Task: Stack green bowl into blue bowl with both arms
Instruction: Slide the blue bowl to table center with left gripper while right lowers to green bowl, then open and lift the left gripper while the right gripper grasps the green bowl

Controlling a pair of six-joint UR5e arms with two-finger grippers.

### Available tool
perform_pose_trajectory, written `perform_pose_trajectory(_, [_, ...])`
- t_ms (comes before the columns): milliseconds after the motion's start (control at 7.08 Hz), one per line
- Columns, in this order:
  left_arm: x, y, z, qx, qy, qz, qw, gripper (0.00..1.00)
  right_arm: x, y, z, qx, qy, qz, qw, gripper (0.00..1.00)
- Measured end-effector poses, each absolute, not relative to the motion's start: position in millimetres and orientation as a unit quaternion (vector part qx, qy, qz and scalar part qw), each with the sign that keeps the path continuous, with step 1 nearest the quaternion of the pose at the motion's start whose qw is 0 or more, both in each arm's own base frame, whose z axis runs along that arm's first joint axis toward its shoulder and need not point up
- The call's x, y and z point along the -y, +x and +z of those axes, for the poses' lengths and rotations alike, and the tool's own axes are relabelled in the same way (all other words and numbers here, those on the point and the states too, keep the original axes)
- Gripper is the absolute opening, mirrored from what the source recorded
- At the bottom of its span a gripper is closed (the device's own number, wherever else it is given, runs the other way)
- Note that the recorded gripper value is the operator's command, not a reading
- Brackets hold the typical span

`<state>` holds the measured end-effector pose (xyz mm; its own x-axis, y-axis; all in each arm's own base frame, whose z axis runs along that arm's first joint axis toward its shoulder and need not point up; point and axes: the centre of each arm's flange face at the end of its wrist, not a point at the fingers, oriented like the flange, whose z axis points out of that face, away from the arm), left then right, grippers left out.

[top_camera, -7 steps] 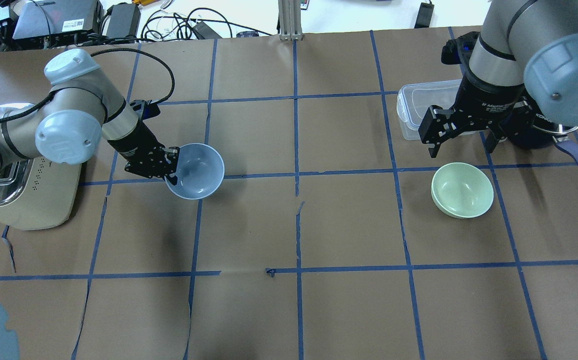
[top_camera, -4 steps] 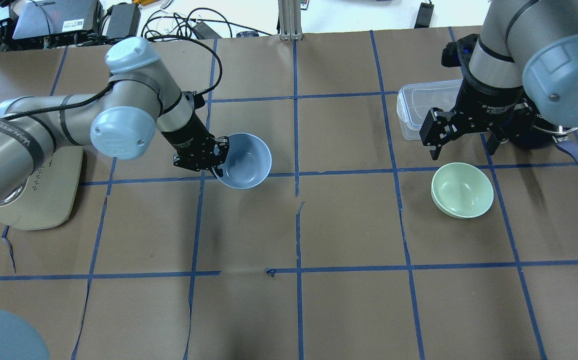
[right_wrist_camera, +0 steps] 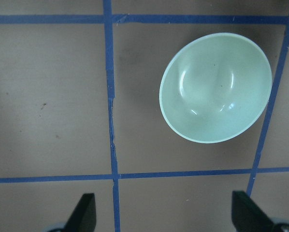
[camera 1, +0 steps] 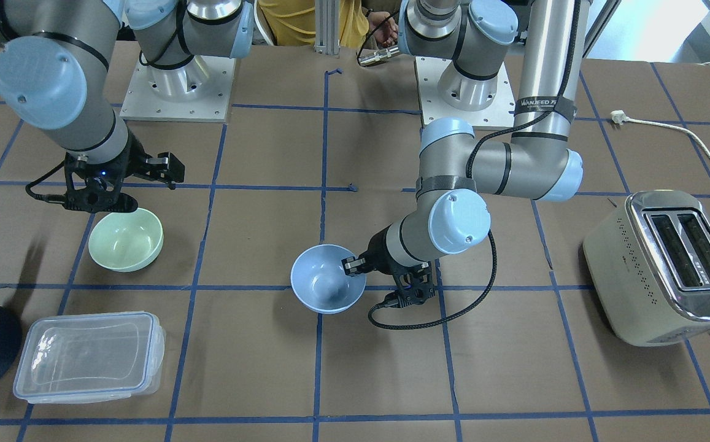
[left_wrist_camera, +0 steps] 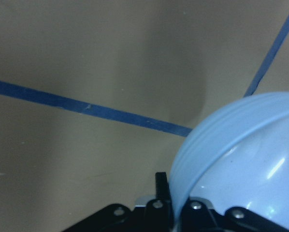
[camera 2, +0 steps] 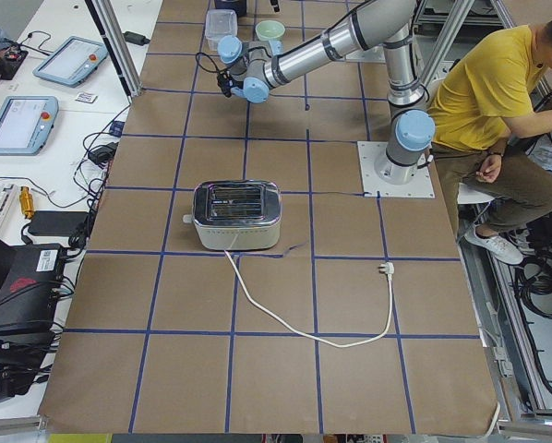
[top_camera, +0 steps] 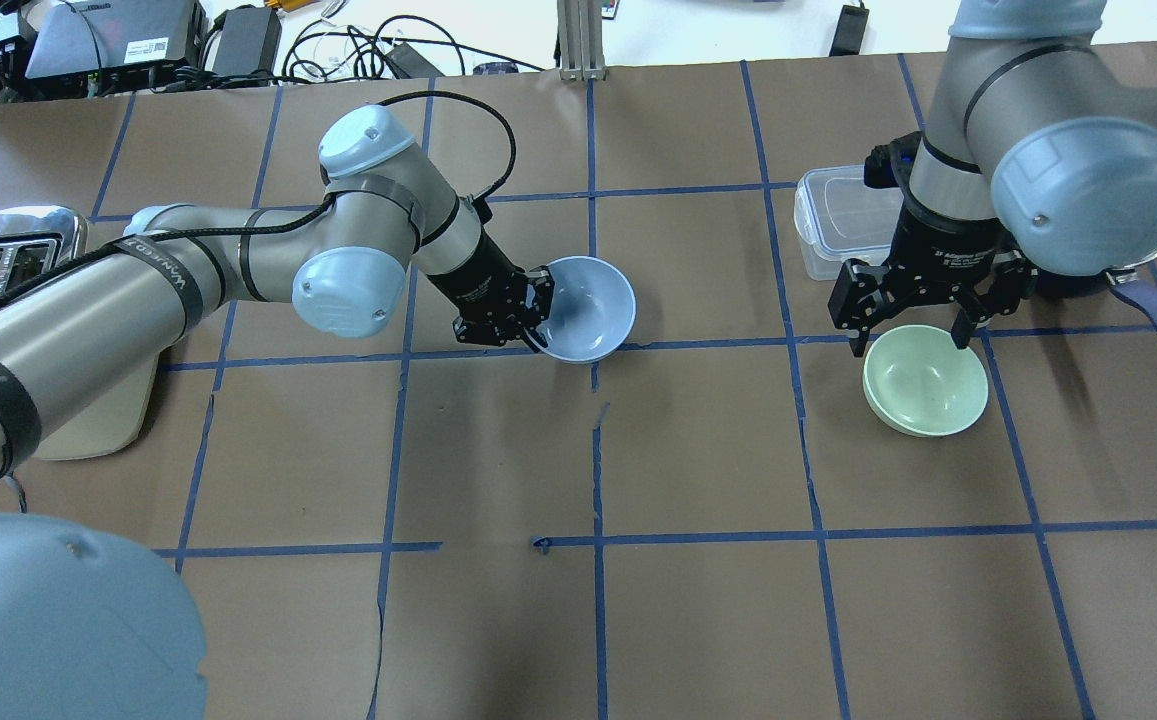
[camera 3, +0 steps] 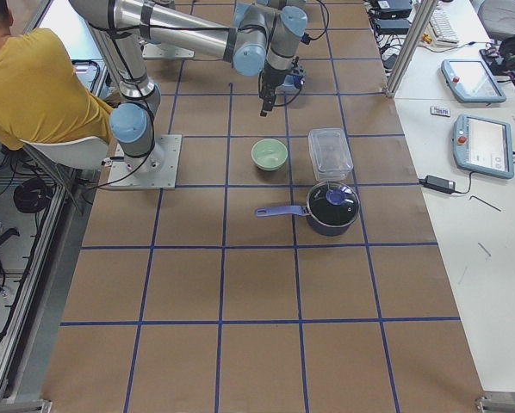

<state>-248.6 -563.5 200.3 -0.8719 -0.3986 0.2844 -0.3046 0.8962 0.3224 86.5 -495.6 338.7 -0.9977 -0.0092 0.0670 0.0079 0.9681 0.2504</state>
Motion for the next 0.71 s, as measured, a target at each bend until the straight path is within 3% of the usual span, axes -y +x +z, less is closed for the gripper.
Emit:
perform_pose_trajectory(282, [562.3, -262.4, 188.5, 0.955, 0.188, -0.142, 0.178, 0.25, 507.9, 79.9, 286.1, 0.994, -0.006, -0.099, 0.035, 1.00])
perform_pose_trajectory(424, [561.8, -265.2, 184.1, 0.956, 0.187, -0.144, 0.176, 0.50, 508.4, 78.4, 270.9, 0.996, -0.006, -0.085, 0.035, 1.00])
perform_pose_trajectory(565, [561.4, -266.2, 183.7, 0.956, 0.187, -0.145, 0.175, 0.65, 507.4, 77.0, 256.3, 0.996, -0.004, -0.075, 0.036, 1.00])
perform_pose_trajectory(706, [561.3, -265.7, 190.0, 0.956, 0.187, -0.142, 0.175, 0.68, 504.7, 75.7, 241.5, 0.997, -0.005, -0.070, 0.037, 1.00])
